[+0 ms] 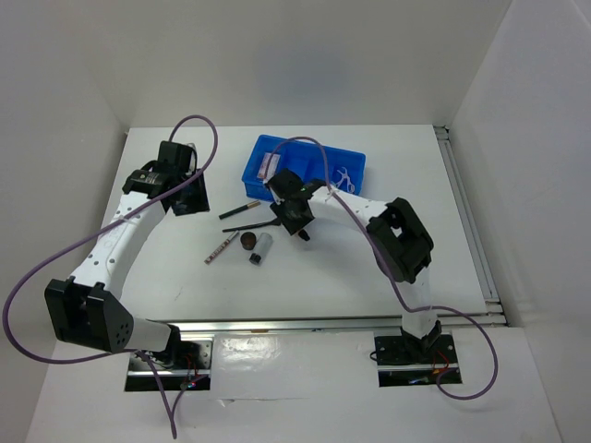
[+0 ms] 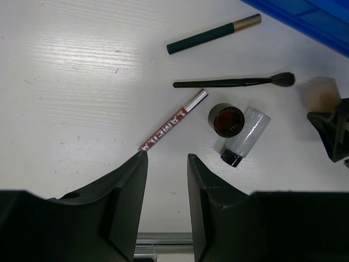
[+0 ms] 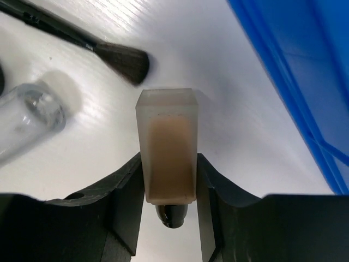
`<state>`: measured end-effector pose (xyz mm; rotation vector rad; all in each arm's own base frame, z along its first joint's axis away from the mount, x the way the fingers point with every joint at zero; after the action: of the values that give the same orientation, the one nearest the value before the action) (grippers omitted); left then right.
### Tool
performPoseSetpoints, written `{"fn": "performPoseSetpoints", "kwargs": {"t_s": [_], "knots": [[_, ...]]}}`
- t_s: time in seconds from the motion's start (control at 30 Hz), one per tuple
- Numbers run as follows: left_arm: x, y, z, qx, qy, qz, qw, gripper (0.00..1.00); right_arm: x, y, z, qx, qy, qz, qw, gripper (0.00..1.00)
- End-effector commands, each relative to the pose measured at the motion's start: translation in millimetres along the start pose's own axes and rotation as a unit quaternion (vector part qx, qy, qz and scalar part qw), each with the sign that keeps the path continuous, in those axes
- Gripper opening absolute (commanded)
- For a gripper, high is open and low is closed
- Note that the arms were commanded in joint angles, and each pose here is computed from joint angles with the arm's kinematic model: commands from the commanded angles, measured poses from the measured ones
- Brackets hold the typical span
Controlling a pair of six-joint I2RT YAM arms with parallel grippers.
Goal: Organize the makeup
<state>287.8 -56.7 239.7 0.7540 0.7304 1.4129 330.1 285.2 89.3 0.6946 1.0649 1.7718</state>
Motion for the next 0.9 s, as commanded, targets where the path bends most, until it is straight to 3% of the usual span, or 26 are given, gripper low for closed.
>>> {"fn": "performPoseSetpoints", "kwargs": {"t_s": [0.0,0.2,0.33,0.6,0.87], "knots": [[-2.0,10.6,16.6,-0.036,-0.006,-0.018,0.999,0.48,-3.8,72.6,30.8,-0.07,-0.027,0.001,0.997,0.2],[-5.6,11.0,18.0,-0.039,-0.007,-0.033,0.999,0.48,-21.3,132.6,64.8,-0.121,-0.096,-0.012,0.988,0.19],[-4.6,10.8,18.1,-0.04,-0.006,-0.029,0.999,0.48,-35.0,144.6,106.5,-0.155,-0.157,0.001,0.975,0.19],[-0.9,9.9,19.5,-0.036,-0.003,-0.021,0.999,0.48,-68.7,110.6,184.2,-0.19,-0.302,0.038,0.933,0.19],[-0.7,4.9,14.6,-0.022,-0.004,-0.019,1.0,0.48,-80.6,70.5,201.6,-0.229,-0.388,0.097,0.888,0.19]]}}
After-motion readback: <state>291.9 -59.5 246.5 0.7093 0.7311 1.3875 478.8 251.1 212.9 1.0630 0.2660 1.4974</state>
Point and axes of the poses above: each gripper's point midway between its finger pads, its own y axis back along the fingers, its own x axis along the line the jaws close on, z = x × y, the point moved 6 cm from there along y, back along the fingers, and after that the axes turned 14 degrees about -y, right-handed, at the moved point
